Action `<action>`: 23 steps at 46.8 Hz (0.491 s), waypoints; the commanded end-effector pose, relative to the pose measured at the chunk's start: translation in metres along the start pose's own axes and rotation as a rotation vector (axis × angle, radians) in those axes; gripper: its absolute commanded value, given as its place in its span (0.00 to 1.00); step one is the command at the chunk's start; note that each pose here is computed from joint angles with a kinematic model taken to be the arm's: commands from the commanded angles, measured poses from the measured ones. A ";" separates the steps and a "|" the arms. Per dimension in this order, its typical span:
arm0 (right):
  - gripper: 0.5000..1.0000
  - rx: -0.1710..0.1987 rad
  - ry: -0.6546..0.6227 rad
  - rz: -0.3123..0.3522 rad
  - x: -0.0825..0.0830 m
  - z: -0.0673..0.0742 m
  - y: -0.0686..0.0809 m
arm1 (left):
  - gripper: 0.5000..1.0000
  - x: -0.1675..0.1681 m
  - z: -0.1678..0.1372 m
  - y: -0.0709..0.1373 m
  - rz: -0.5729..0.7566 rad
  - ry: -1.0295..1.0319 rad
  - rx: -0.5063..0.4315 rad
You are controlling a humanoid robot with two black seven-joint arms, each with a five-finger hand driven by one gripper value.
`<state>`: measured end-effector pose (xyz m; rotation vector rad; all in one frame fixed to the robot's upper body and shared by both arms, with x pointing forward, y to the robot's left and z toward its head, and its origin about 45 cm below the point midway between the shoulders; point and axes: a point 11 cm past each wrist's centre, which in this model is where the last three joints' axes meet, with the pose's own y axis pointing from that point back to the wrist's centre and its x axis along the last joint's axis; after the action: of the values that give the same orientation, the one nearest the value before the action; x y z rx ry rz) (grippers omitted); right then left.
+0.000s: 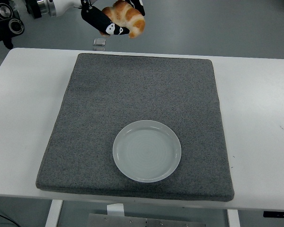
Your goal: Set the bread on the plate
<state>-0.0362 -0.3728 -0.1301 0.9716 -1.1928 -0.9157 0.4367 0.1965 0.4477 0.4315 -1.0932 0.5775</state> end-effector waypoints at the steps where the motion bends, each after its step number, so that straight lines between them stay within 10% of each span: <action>1: 0.88 -0.001 0.000 0.000 0.000 0.000 0.000 | 0.00 -0.002 0.007 -0.007 -0.009 -0.003 -0.019; 23: 0.88 0.001 -0.001 0.001 0.000 -0.001 0.000 | 0.00 -0.054 0.057 -0.048 -0.136 0.014 -0.174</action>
<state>-0.0356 -0.3729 -0.1301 0.9709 -1.1943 -0.9146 0.4139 0.1216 0.4280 0.3520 -1.0877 0.3923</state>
